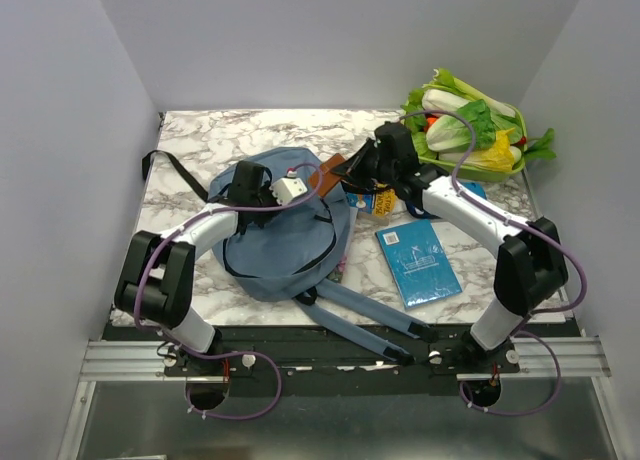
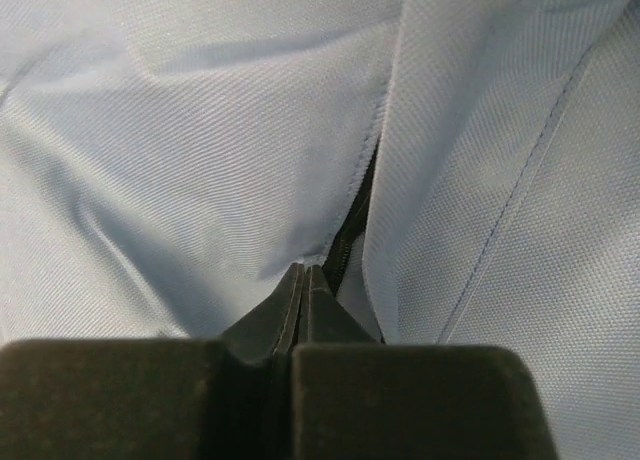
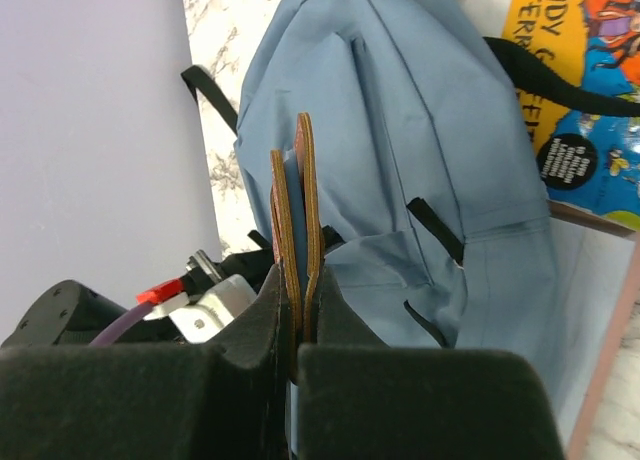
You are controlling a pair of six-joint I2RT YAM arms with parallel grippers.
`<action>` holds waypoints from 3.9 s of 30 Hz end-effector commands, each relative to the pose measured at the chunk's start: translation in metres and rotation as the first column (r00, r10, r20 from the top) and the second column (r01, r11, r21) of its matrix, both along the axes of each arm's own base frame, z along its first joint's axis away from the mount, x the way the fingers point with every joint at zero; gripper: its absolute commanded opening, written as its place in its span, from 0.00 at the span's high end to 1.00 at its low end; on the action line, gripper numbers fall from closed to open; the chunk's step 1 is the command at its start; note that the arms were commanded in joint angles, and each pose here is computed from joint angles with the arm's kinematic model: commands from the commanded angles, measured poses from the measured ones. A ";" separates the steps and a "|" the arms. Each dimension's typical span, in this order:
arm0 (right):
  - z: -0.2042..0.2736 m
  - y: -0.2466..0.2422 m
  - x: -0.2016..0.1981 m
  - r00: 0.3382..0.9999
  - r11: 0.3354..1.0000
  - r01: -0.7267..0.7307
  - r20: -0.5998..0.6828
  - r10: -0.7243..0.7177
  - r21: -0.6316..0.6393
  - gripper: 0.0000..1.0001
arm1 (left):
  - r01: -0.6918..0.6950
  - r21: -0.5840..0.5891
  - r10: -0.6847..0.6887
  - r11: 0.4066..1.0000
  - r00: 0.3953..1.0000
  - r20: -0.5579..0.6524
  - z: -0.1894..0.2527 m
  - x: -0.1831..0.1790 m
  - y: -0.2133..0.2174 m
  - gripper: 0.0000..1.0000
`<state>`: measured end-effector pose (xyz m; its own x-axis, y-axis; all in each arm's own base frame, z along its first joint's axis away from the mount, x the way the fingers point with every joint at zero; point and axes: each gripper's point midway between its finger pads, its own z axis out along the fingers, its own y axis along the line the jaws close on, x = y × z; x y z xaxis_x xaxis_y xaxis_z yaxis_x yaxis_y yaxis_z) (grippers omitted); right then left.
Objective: Pack the student bag
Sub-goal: Place the personal item in the student bag.
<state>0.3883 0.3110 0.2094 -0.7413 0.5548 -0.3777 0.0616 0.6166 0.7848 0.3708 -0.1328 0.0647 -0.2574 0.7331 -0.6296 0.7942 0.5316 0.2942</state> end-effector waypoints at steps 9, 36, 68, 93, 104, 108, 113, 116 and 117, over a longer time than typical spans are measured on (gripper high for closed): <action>-0.004 0.057 0.003 0.993 0.994 -0.110 -0.042 0.111 0.020 1.00 | -0.035 -0.158 0.061 0.987 0.985 0.159 0.121 0.010 -0.010 1.00; -0.117 0.039 -0.052 0.958 0.950 -0.193 -0.255 0.129 -0.244 1.00 | -0.027 -0.125 0.016 0.992 0.996 -0.090 0.032 -0.004 0.001 0.79; -0.148 0.017 -0.063 0.950 0.932 -0.151 -0.309 0.044 -0.329 0.99 | -0.029 -0.183 0.045 0.983 0.995 0.084 0.030 0.016 -0.041 0.54; -0.132 0.019 -0.056 0.955 0.938 -0.132 -0.294 0.034 -0.320 0.99 | -0.119 -0.270 0.150 0.955 0.984 0.098 0.134 0.022 -0.044 1.00; -0.067 0.058 -0.041 0.978 0.968 -0.142 -0.178 0.105 -0.208 1.00 | -0.258 -0.328 0.296 0.909 0.953 0.070 0.163 0.034 -0.039 1.00; -0.071 0.076 -0.047 0.971 0.963 -0.182 -0.192 0.145 -0.196 0.99 | -0.391 -0.308 0.422 0.867 0.906 0.038 0.158 0.051 -0.027 1.00; -0.079 0.089 -0.048 0.965 0.961 -0.206 -0.204 0.167 -0.184 0.99 | -0.443 -0.315 0.464 0.840 0.886 -0.009 0.151 0.056 -0.029 1.00; -0.073 0.102 -0.046 0.960 0.959 -0.238 -0.186 0.209 -0.154 1.00 | -0.419 -0.331 0.426 0.846 0.903 -0.053 0.144 0.051 -0.038 1.00; -0.077 0.104 -0.045 0.958 0.957 -0.246 -0.191 0.215 -0.156 0.99 | -0.411 -0.339 0.415 0.846 0.907 -0.063 0.144 0.049 -0.041 1.00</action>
<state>0.3474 0.4037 0.1521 -0.8750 0.3418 -0.3429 0.0262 0.7406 0.6715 0.4071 -0.1631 0.1793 -0.5241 0.3895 -0.7573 0.5042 0.8586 0.0927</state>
